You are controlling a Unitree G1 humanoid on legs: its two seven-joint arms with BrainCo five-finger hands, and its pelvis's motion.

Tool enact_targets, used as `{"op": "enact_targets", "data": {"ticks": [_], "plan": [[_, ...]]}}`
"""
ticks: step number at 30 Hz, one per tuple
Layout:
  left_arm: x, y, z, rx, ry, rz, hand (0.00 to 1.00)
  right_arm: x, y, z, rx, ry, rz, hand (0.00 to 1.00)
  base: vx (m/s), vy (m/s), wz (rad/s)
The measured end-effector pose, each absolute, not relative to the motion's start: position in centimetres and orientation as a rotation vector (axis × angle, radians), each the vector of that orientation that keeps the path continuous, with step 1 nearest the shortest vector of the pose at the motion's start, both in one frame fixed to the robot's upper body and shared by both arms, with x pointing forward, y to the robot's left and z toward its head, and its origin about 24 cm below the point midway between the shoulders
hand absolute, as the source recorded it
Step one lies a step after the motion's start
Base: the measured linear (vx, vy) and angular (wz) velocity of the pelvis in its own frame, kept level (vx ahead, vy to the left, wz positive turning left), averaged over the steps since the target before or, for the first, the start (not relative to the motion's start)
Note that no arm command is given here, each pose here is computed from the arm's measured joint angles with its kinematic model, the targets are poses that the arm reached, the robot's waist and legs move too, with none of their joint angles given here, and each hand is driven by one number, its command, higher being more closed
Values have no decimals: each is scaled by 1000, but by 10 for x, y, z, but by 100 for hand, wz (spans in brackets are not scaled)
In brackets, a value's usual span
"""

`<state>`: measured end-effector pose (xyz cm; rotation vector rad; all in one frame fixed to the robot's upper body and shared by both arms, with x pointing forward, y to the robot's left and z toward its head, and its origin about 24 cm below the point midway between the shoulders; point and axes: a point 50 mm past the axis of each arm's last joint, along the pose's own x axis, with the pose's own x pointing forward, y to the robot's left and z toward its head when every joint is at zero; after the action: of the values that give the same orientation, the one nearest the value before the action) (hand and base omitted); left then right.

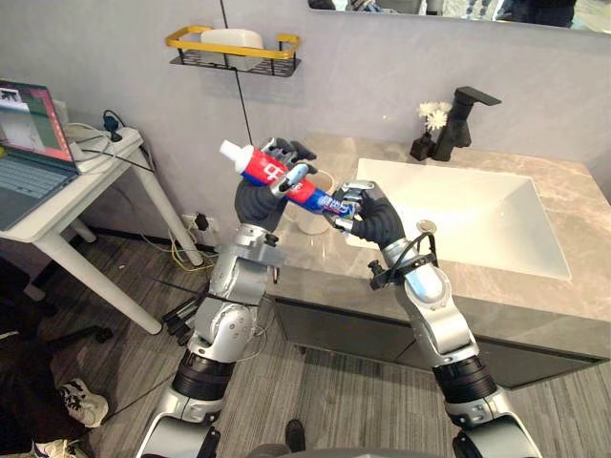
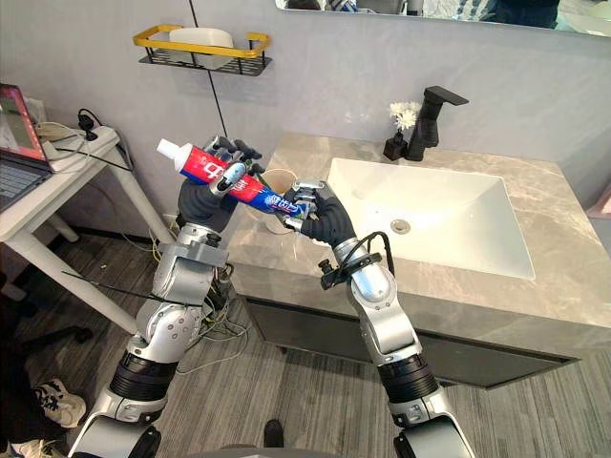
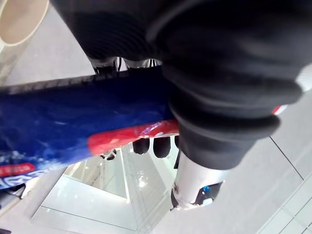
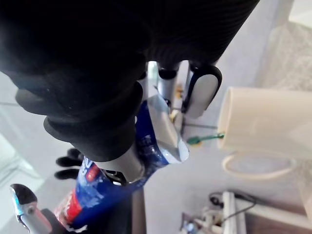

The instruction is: Organize washtable

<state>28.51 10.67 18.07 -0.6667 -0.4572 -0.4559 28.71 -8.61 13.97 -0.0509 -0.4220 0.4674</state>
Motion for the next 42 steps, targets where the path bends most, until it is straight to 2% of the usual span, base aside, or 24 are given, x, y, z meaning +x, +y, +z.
{"op": "enact_targets", "data": {"ticks": [2,3,14,23,34,42], "plan": [[286,105,186,-666,-472,-467,100,286,-83,140,-40,-422,475,100,-21,-5,-10],[286,104,188,-672,-479,-472,100,286,-82,139,-32,-420,475,0,-8,-7,-8],[289,105,200,-652,-526,-477,100,279,-91,115,-24,-320,474,0,6,2,-5],[302,115,233,-408,-627,-496,100,264,-112,83,58,-194,397,0,9,1,-3],[329,129,293,-203,-743,-415,100,217,-93,30,178,42,507,0,4,1,-1],[341,135,293,-123,-728,-293,100,199,-92,15,242,112,507,0,0,0,0]]}}
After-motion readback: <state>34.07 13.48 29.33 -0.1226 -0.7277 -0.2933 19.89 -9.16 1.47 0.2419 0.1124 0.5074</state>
